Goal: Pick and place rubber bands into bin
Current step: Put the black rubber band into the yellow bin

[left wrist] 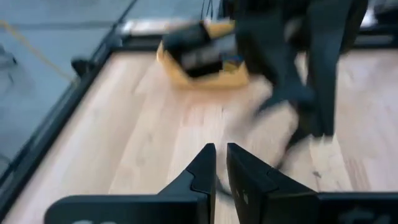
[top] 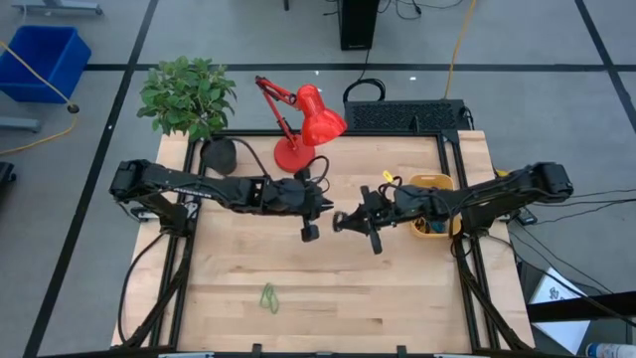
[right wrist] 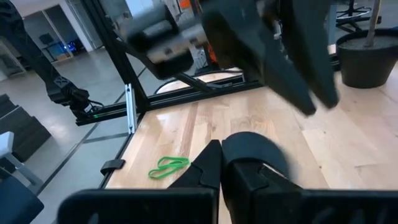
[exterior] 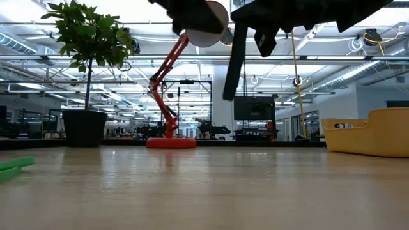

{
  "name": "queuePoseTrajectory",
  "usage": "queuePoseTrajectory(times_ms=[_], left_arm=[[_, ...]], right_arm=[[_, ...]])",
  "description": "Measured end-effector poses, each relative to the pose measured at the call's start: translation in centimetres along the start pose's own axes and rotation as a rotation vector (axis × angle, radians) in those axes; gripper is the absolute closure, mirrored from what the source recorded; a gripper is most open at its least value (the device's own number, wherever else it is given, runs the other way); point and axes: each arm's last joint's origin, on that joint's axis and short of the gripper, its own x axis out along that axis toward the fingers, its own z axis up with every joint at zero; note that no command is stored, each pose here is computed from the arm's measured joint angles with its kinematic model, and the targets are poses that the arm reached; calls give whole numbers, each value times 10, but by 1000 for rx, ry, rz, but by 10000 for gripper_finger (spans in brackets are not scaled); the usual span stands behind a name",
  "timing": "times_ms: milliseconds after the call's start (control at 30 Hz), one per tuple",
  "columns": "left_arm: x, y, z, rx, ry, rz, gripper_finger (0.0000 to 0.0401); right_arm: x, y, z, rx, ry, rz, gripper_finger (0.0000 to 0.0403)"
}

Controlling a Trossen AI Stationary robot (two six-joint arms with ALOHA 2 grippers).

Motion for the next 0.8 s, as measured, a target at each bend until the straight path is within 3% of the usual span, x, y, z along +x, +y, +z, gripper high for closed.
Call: queuePoseTrajectory(times_ms=[267,400,567,800], left_arm=[[-2,1,-19,-67,190,13,354],[-4,1,-28,-74,285,17,354],[-7,2,-36,-100,374,33,354],[-8,3,-39,-105,403,38,354]], right_arm=[[-23,5,11,-3,12,-18,402],[-45,5,14,36,62,-115,402],[-80,3,11,169,143,-299,403],[-128,5,12,343,221,-454,403]])
